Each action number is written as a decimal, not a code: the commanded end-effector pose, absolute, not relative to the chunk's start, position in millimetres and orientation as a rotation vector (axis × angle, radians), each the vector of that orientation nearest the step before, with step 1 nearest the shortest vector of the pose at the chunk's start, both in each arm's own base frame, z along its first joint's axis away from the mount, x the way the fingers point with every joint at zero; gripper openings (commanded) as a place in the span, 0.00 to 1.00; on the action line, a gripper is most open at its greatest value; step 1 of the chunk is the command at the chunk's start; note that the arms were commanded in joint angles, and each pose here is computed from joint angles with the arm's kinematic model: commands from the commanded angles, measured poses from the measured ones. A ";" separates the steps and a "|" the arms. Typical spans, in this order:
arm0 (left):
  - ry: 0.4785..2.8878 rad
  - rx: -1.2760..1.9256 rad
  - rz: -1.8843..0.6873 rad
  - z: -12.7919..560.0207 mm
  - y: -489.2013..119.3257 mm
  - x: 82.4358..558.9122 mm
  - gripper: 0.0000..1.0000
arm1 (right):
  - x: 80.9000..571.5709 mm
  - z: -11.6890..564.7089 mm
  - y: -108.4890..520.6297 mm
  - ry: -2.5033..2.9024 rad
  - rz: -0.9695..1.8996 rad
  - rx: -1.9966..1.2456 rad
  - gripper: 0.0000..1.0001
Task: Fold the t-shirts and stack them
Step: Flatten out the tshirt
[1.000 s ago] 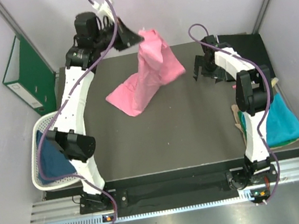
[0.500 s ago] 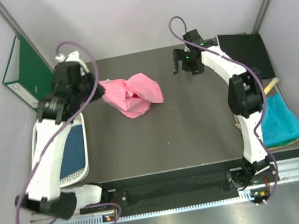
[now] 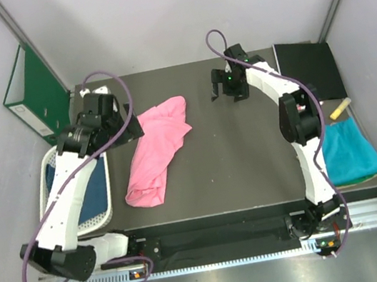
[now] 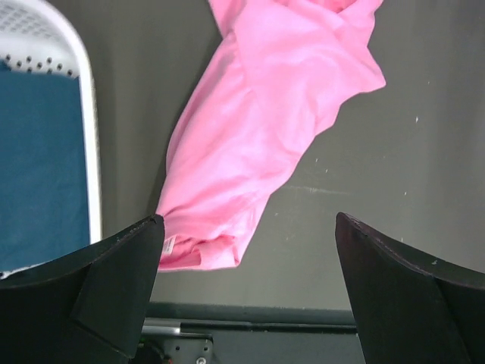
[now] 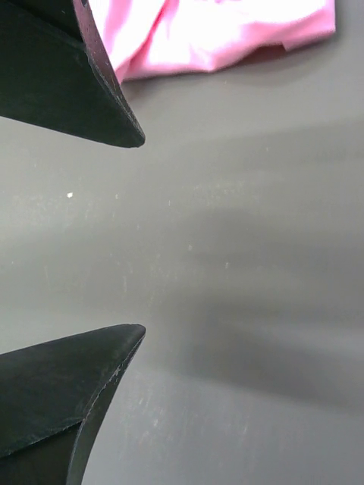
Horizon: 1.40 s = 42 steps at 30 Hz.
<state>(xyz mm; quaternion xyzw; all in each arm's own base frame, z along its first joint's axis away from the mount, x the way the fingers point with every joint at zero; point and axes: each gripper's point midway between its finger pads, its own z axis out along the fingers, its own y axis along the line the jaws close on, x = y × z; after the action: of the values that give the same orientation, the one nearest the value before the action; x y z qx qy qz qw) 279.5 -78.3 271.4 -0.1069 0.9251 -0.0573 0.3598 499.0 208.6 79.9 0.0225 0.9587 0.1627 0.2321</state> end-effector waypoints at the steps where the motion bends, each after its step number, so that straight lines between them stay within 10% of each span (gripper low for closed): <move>1: 2.339 -0.198 -0.187 269.8 -98.2 328.8 0.99 | 519.8 110.9 251.3 2.516 0.622 -0.014 1.00; 20: 2.719 0.004 -0.127 134.8 -139.6 408.0 0.99 | 516.6 83.1 349.1 2.504 0.950 -0.021 0.92; 27: 2.708 0.022 -0.175 139.8 -148.1 416.4 0.99 | 521.2 53.1 366.6 2.523 1.007 0.125 0.55; 38: 2.744 0.011 -0.169 129.3 -145.2 406.3 0.99 | 523.6 18.6 384.9 2.543 1.056 0.208 0.29; 42: 2.759 0.014 -0.155 125.7 -143.6 403.0 0.99 | 530.2 20.9 387.4 2.522 1.076 0.218 0.00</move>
<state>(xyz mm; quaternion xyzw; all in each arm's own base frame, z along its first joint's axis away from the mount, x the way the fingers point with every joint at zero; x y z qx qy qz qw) 403.7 -144.8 121.5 0.0035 0.9818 -0.0521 0.1828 525.3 378.0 31.8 0.0727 0.8990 0.3898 0.1859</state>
